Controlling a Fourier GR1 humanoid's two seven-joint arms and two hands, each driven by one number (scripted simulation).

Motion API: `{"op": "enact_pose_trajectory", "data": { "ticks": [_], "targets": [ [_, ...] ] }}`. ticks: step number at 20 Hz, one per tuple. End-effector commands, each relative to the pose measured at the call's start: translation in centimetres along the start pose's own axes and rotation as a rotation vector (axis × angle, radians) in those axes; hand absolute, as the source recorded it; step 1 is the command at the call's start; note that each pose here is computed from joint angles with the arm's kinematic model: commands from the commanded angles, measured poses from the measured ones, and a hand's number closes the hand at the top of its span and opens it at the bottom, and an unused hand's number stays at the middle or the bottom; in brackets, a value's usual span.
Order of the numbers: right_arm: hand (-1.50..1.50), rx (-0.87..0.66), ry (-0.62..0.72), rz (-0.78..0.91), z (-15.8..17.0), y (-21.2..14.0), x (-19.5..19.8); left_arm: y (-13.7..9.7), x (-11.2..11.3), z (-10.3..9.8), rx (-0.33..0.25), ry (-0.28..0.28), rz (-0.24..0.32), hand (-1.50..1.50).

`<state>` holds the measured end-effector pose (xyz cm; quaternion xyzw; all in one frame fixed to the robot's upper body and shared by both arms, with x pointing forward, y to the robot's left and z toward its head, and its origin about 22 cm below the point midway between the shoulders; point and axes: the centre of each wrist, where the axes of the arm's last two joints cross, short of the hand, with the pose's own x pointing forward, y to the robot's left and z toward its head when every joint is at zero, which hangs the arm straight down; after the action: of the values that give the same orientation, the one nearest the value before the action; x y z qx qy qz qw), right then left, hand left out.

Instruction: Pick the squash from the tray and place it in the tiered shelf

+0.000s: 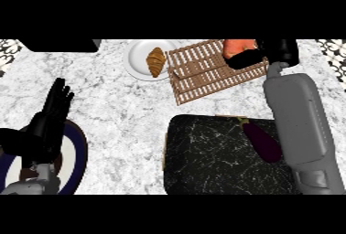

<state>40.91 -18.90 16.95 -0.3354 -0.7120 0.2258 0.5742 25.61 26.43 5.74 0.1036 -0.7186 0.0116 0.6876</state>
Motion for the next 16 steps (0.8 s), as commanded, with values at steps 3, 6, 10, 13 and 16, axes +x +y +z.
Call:
{"op": "enact_pose_trajectory", "data": {
  "ticks": [3,6,10,13,16],
  "targets": [
    [1.5,-0.022,0.087,-0.149,-2.7,0.7,0.8,-0.5,1.4,-1.7,0.006,-0.014,-0.009,0.0],
    [-1.5,0.045,0.11,-0.146,-3.2,3.1,-0.8,0.3,-0.1,-0.8,0.017,-0.01,-0.01,0.0],
    [-1.5,0.067,0.072,-0.177,-4.7,1.2,-1.3,-1.3,-1.3,-1.3,-0.005,-0.002,-0.002,0.0],
    [-1.5,0.067,0.039,-0.213,-4.7,2.4,-0.8,-0.6,1.6,-1.6,-0.004,-0.003,-0.011,0.0],
    [-1.5,0.054,-0.01,-0.282,-5.1,1.6,0.3,-1.3,1.0,-1.7,0.013,-0.013,-0.001,0.0]
  ]
}}
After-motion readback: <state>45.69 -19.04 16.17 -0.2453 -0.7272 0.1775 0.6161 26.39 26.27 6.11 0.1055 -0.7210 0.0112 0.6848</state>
